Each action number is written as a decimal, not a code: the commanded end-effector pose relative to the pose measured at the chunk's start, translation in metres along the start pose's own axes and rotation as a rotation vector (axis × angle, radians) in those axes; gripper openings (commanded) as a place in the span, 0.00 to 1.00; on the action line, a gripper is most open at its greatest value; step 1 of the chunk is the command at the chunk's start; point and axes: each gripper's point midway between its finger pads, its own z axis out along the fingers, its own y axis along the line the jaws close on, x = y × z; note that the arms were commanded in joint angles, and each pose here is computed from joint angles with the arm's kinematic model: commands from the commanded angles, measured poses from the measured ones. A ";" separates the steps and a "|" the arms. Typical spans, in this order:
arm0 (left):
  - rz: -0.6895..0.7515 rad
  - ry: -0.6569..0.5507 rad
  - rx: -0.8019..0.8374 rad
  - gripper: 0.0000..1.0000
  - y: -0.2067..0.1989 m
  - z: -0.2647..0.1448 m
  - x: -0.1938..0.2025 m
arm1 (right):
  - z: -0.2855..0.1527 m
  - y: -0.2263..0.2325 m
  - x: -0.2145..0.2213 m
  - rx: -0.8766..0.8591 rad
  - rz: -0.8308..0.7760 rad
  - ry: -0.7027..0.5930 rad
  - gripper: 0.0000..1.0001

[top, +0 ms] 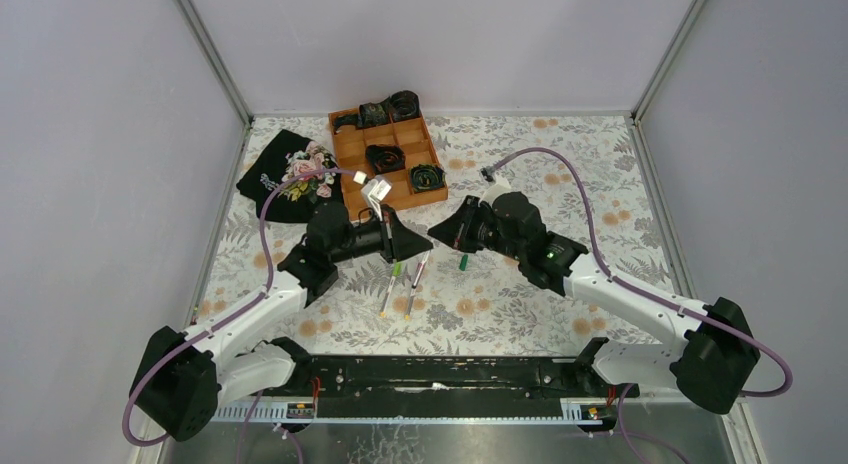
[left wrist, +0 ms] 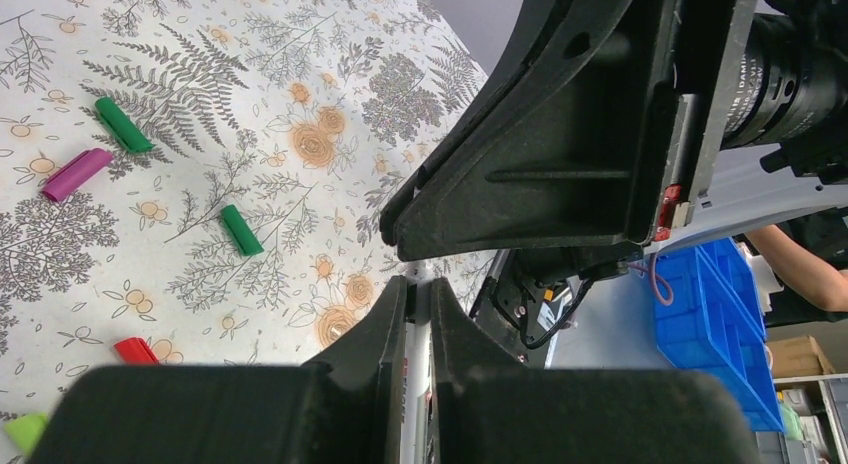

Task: Insert the pens into the pen caps

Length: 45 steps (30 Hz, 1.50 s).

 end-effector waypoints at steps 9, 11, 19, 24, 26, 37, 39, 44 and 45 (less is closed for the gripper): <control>0.035 0.094 -0.088 0.38 0.014 -0.004 0.014 | -0.013 0.049 -0.035 -0.150 -0.008 -0.075 0.00; 0.049 0.116 -0.113 0.33 0.018 -0.006 0.016 | -0.013 0.051 -0.036 -0.159 -0.008 -0.073 0.00; 0.080 0.071 -0.170 0.00 0.022 -0.008 0.000 | -0.010 0.036 -0.030 -0.086 -0.055 -0.047 0.22; 0.069 -0.063 -0.349 0.00 0.059 -0.027 -0.047 | -0.019 -0.021 -0.030 0.181 -0.198 -0.048 0.62; 0.075 -0.110 -0.408 0.00 0.072 -0.039 -0.067 | -0.023 -0.051 -0.023 0.309 -0.241 -0.018 0.63; 0.225 -0.202 -0.652 0.00 0.105 -0.080 -0.117 | 0.002 -0.137 0.020 0.591 -0.283 0.157 0.57; 0.224 -0.201 -0.659 0.00 0.107 -0.081 -0.112 | 0.008 -0.148 0.028 0.624 -0.288 0.198 0.57; 0.209 -0.205 -0.666 0.00 0.111 -0.082 -0.107 | 0.020 -0.167 0.043 0.679 -0.312 0.283 0.53; 0.206 -0.203 -0.661 0.00 0.111 -0.081 -0.107 | 0.022 -0.169 0.045 0.683 -0.317 0.290 0.52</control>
